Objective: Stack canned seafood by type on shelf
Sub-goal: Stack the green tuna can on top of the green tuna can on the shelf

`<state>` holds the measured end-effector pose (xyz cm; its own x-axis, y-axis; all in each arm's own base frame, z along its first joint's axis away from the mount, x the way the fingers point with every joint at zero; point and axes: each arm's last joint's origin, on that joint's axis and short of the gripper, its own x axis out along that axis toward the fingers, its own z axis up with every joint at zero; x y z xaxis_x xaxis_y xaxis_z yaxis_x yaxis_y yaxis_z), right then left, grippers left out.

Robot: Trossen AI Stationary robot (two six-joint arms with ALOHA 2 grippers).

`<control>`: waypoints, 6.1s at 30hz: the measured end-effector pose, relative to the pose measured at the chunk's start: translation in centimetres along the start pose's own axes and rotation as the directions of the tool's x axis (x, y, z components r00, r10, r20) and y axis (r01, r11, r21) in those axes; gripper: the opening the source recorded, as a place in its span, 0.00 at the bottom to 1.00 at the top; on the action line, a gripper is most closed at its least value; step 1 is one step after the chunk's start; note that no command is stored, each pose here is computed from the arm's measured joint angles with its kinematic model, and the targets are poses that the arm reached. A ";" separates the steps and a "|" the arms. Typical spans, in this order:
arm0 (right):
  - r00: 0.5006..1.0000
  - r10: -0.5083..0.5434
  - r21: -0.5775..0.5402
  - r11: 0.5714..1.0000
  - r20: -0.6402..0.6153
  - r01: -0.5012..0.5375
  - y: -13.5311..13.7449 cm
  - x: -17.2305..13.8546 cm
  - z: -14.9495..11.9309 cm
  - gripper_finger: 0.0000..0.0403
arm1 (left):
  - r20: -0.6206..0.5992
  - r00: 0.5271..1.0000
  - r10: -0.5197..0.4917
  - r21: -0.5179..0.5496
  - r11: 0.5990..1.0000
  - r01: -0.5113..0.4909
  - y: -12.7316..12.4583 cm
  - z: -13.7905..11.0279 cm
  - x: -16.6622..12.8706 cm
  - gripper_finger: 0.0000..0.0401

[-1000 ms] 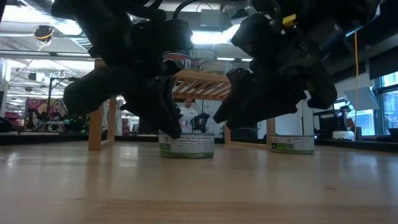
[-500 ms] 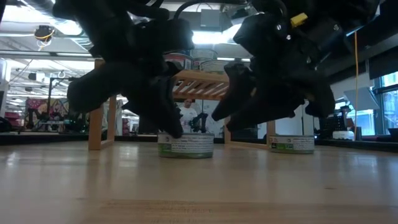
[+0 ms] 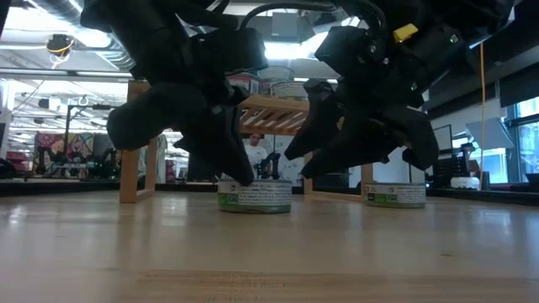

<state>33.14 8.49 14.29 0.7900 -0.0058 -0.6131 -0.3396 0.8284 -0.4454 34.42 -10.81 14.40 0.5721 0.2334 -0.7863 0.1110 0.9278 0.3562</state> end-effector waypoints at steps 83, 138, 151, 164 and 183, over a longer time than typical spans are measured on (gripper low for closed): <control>1.000 0.007 0.014 1.000 0.004 -0.007 0.0 0.0 0.0 0.52 | -0.162 0.985 0.054 0.032 0.998 -0.050 0.1 -1.7 -0.2 0.00; 0.992 -0.123 0.711 0.701 0.041 0.057 -2.0 3.5 0.3 0.83 | -0.152 0.987 0.055 0.028 0.998 -0.051 0.2 -1.5 -0.3 0.00; 0.989 -0.138 0.723 0.688 0.044 0.063 -2.5 4.8 -0.6 0.65 | -0.145 0.988 0.054 0.046 0.998 -0.048 0.2 -1.4 -0.2 0.00; 0.992 -0.070 0.684 0.729 0.101 -0.018 -2.4 5.8 0.2 0.35 | -0.146 0.988 0.048 0.051 0.998 -0.041 -0.1 -1.5 -0.4 0.00; 0.990 0.053 0.796 0.589 0.130 -0.136 -4.5 1.6 2.2 0.37 | 0.073 0.996 0.043 0.028 0.999 -0.046 -0.3 2.4 -8.0 0.00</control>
<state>37.01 5.97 16.77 0.8307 0.1108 -0.5456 0.0990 0.9350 0.3406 31.75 -13.62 21.83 0.6339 0.2517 -0.7313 0.1074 0.9077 0.4056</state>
